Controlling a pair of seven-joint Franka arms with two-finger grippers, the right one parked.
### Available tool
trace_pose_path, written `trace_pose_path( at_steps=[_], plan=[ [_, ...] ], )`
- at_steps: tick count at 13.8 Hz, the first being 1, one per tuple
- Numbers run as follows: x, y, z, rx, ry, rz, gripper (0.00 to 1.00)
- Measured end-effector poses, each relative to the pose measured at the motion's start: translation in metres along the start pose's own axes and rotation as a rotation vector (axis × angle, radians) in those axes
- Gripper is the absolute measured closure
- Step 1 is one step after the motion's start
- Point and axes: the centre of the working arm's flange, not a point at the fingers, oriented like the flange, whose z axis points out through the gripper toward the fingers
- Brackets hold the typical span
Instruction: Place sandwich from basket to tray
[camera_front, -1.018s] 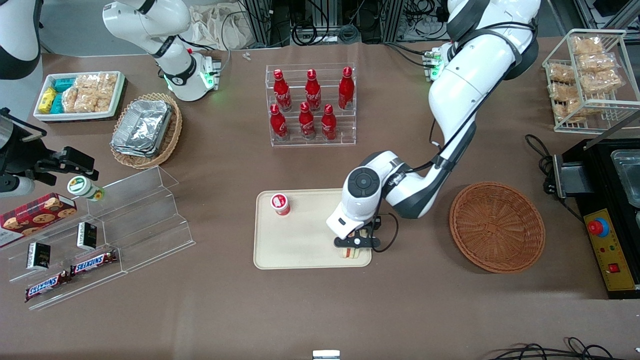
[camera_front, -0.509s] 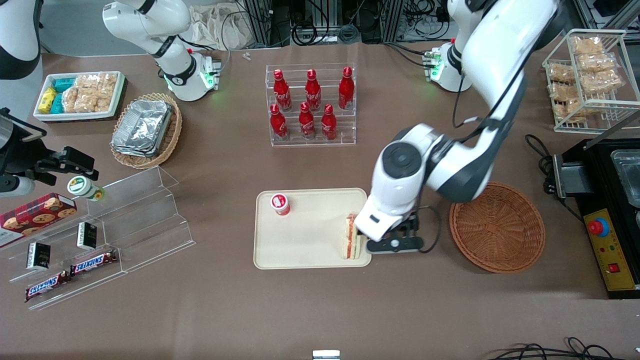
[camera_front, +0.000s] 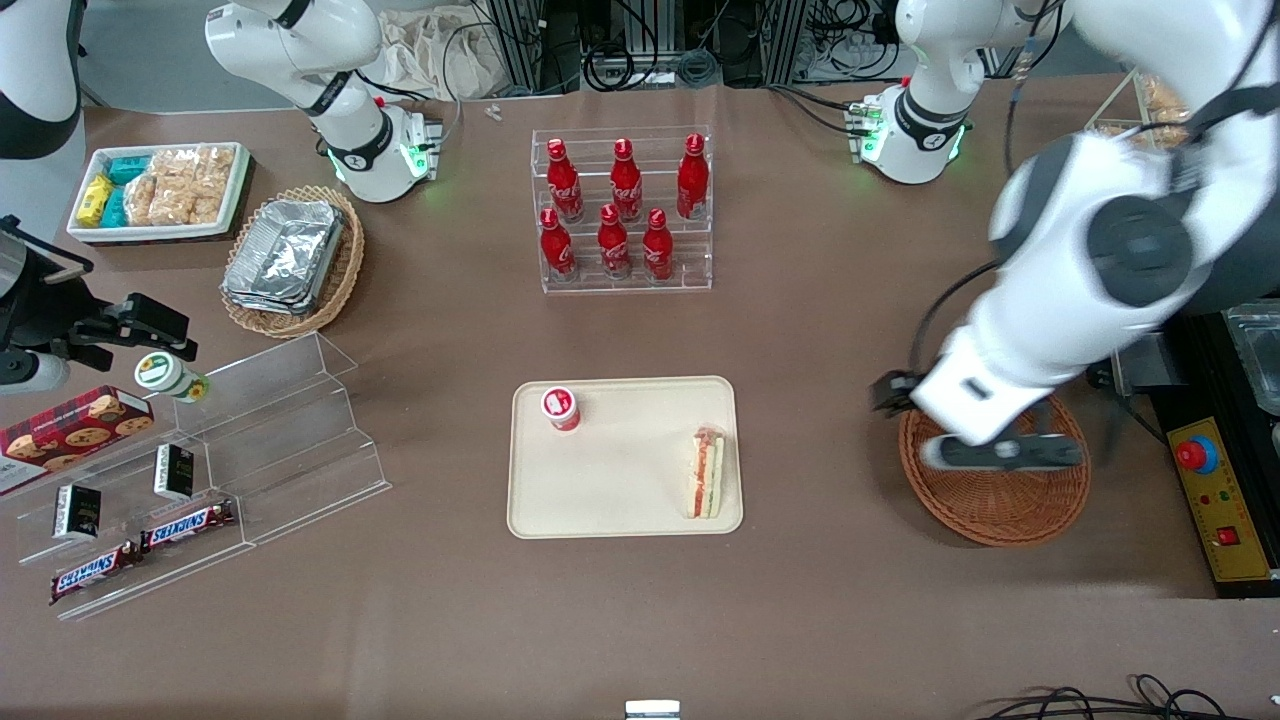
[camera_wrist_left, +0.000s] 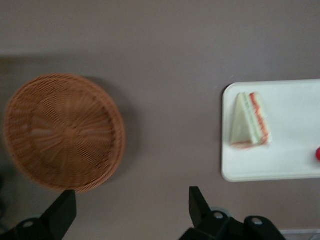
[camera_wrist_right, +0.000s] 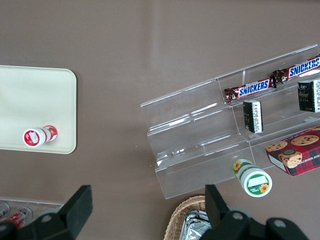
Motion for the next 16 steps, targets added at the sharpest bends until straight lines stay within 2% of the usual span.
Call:
trace_pose_path(
  at_steps=[2,4,6,9,12,16],
  plan=[
    [-0.009,-0.049,-0.028,0.012,-0.009,-0.006,0.0],
    [-0.025,-0.084,-0.048,0.021,-0.045,0.04,0.0],
    [-0.043,-0.111,-0.064,0.032,-0.054,0.093,0.0],
    [-0.077,-0.132,-0.078,0.057,-0.063,0.058,0.0],
    [-0.105,-0.145,-0.087,0.05,-0.059,0.025,0.0],
    [-0.107,-0.143,-0.091,0.044,-0.033,0.021,0.0]
  ],
)
